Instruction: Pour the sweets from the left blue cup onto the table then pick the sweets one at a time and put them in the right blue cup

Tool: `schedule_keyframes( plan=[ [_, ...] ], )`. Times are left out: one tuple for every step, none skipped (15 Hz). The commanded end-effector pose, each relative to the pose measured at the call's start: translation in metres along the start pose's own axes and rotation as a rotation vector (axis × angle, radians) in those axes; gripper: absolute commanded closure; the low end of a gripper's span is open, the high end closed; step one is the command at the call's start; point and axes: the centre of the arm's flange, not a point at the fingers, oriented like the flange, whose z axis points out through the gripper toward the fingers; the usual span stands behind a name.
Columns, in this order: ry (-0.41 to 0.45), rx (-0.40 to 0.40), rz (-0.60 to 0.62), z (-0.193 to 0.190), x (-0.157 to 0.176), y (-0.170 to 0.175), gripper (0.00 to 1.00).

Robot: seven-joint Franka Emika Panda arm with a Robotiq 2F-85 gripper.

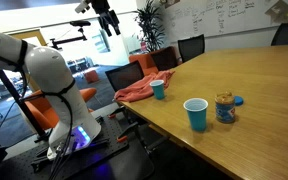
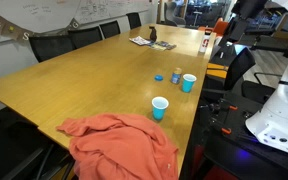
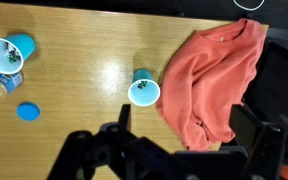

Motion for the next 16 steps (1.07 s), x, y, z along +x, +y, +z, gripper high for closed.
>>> schedule_keyframes(
  plan=[
    [0.0,0.0,0.0,0.0,0.0,0.0,0.0],
    [0.0,0.0,0.0,0.0,0.0,0.0,0.0],
    [0.0,0.0,0.0,0.0,0.0,0.0,0.0],
    [0.0,0.0,0.0,0.0,0.0,0.0,0.0],
    [0.0,0.0,0.0,0.0,0.0,0.0,0.0],
    [0.0,0.0,0.0,0.0,0.0,0.0,0.0],
    [0.0,0.0,0.0,0.0,0.0,0.0,0.0],
    [0.0,0.0,0.0,0.0,0.0,0.0,0.0],
    [0.0,0.0,0.0,0.0,0.0,0.0,0.0],
    [0.0,0.0,0.0,0.0,0.0,0.0,0.0],
    [0.0,0.0,0.0,0.0,0.0,0.0,0.0],
    [0.0,0.0,0.0,0.0,0.0,0.0,0.0],
    [0.0,0.0,0.0,0.0,0.0,0.0,0.0],
    [-0.004,0.004,-0.005,0.0024,0.0025,0.0005,0.0],
    [-0.008,0.0,0.0,0.0063,0.0061,0.0017,0.0],
    [-0.007,0.002,0.001,0.009,0.0088,0.0026,0.0]
  ],
)
